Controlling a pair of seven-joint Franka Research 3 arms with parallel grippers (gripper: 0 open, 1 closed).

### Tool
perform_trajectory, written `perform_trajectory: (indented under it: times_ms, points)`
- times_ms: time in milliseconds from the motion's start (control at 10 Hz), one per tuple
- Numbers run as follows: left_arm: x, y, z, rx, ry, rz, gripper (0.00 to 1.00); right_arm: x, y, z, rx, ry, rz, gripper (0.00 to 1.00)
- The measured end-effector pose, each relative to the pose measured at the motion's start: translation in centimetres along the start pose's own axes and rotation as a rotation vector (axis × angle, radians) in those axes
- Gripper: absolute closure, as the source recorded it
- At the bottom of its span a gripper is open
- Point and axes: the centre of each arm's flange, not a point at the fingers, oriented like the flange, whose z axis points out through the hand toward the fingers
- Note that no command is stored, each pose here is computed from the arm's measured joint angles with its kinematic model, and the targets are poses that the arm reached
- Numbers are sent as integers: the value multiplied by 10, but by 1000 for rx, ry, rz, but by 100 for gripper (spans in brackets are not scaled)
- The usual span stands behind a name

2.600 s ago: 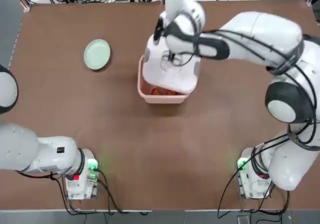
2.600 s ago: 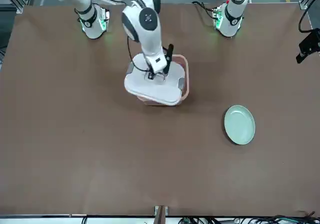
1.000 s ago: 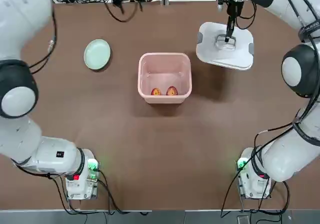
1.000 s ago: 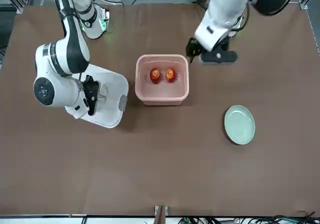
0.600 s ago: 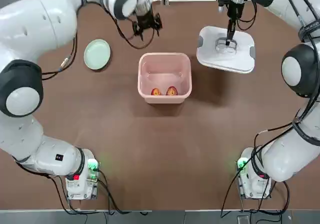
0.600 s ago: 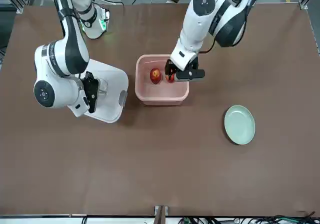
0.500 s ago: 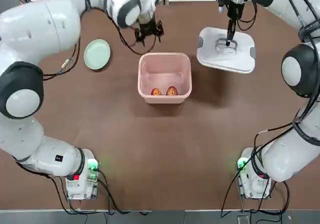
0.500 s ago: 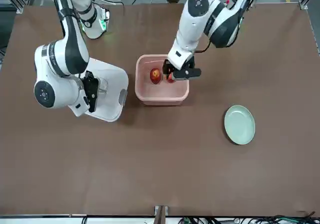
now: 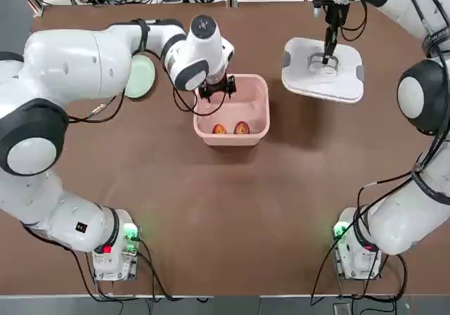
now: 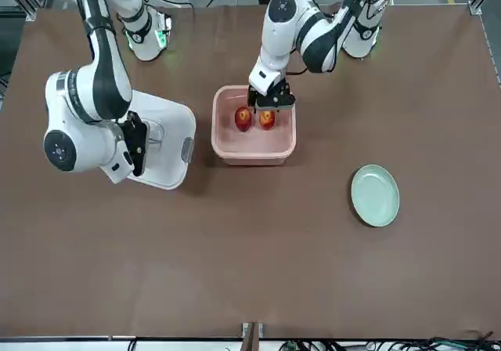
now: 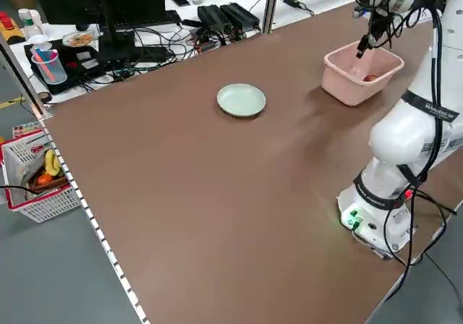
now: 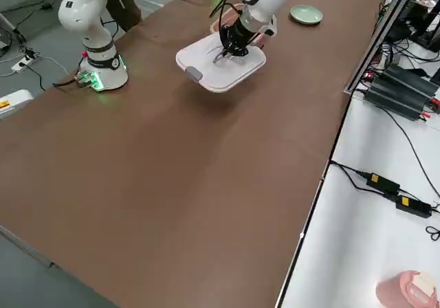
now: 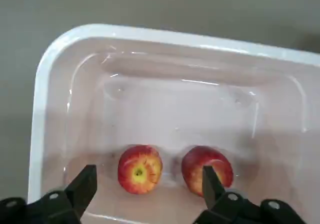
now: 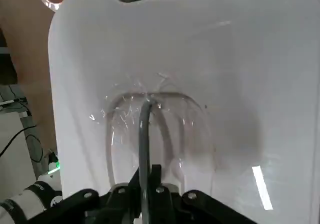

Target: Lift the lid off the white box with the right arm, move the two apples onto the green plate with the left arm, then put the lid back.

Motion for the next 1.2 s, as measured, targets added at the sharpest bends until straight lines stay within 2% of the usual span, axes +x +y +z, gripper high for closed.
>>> perform_trajectory:
  times_ms: [400, 800, 1200]
  points:
    - [-29, -9, 48, 18, -34, -4, 9, -5, 2, -1, 5, 3, -2, 93]
    - [-48, -16, 115, 94, 14, -13, 8, -2, 1, 0, 4, 2, -8, 93]
    - [-55, -12, 123, 87, -1, -17, 7, -4, -1, 3, 24, -5, -7, 93]
